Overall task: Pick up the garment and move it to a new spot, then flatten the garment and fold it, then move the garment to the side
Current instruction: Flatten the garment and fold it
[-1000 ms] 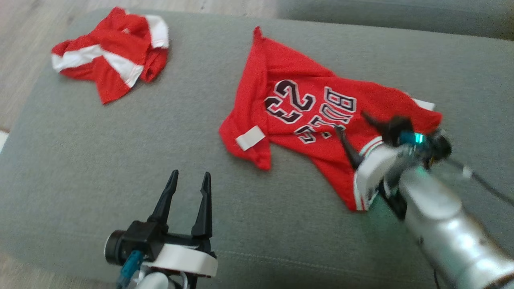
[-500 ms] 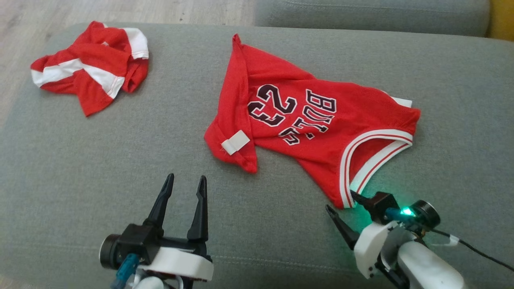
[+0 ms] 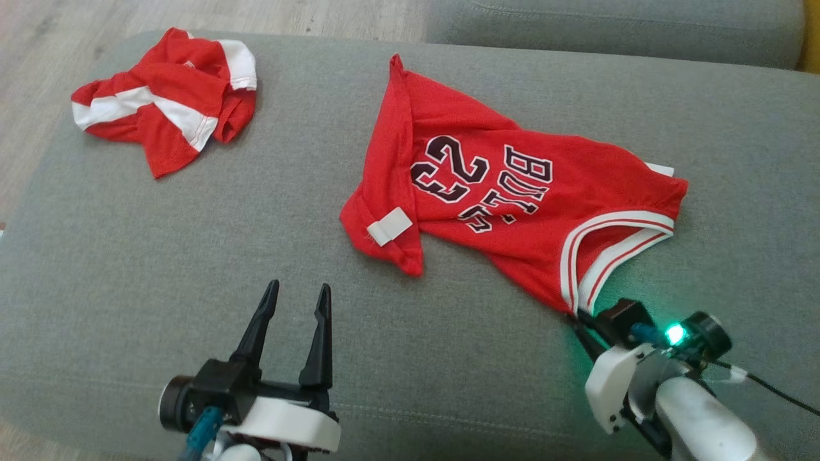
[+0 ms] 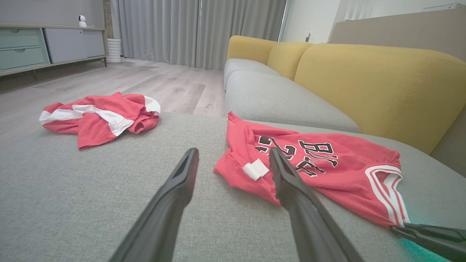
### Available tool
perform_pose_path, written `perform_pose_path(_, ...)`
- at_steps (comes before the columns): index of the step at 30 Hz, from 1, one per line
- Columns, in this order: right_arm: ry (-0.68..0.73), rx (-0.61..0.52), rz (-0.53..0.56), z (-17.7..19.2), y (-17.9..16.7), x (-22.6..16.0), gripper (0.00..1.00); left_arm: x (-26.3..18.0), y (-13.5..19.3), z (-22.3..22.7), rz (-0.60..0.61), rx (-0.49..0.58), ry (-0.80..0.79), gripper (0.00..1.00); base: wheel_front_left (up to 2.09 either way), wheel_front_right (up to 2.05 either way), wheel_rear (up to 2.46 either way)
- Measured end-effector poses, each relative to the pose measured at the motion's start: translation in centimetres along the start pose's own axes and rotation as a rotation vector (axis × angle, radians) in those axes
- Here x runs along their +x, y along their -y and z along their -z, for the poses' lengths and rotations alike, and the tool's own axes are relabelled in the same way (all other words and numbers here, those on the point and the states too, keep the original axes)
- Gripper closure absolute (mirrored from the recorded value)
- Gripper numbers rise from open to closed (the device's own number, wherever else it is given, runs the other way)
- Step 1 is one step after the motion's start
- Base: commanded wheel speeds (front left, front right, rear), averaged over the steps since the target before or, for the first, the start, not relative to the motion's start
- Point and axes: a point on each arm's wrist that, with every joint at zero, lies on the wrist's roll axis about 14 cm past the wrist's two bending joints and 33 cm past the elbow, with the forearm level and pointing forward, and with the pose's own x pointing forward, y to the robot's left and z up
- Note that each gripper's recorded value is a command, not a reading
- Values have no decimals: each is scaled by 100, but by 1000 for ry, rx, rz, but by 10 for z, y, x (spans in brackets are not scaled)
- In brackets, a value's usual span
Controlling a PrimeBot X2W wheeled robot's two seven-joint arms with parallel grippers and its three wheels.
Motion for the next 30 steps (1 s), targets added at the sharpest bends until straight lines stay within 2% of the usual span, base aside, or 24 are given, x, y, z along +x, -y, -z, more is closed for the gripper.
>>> perform_pose_path(3, 62, 9, 40, -15, 12, -4, 100, -3, 1, 2, 0, 0, -5, 0, 0, 0, 0)
perform_pose_path(7, 195, 21, 101, -54, 31, -15, 100, -6, 6, 5, 11, -10, -14, 0, 0, 0, 0)
perform_pose_path(10, 292, -8, 155, -83, 49, -32, 100, -7, 10, 5, 22, -9, -14, 0, 0, 0, 0)
perform_pose_path(13, 340, -26, 203, -97, 60, -56, 100, -8, 14, 6, 33, -15, -18, 0, 0, 0, 0)
perform_pose_path(17, 345, -32, 251, -103, 66, -86, 100, -9, 19, 3, 50, -15, -8, 0, 0, 0, 0)
perform_pose_path(21, 307, -39, 283, -104, 73, -100, 100, -11, 18, 2, 42, -21, -3, 0, 0, 0, 0)
perform_pose_path(25, 292, -54, 287, -111, 80, -96, 100, -14, 11, 3, 18, -24, -8, 0, 0, 0, 0)
perform_pose_path(30, 253, -104, 243, -127, 90, -60, 100, -13, -2, 0, -27, -30, 4, 0, 0, 0, 0)
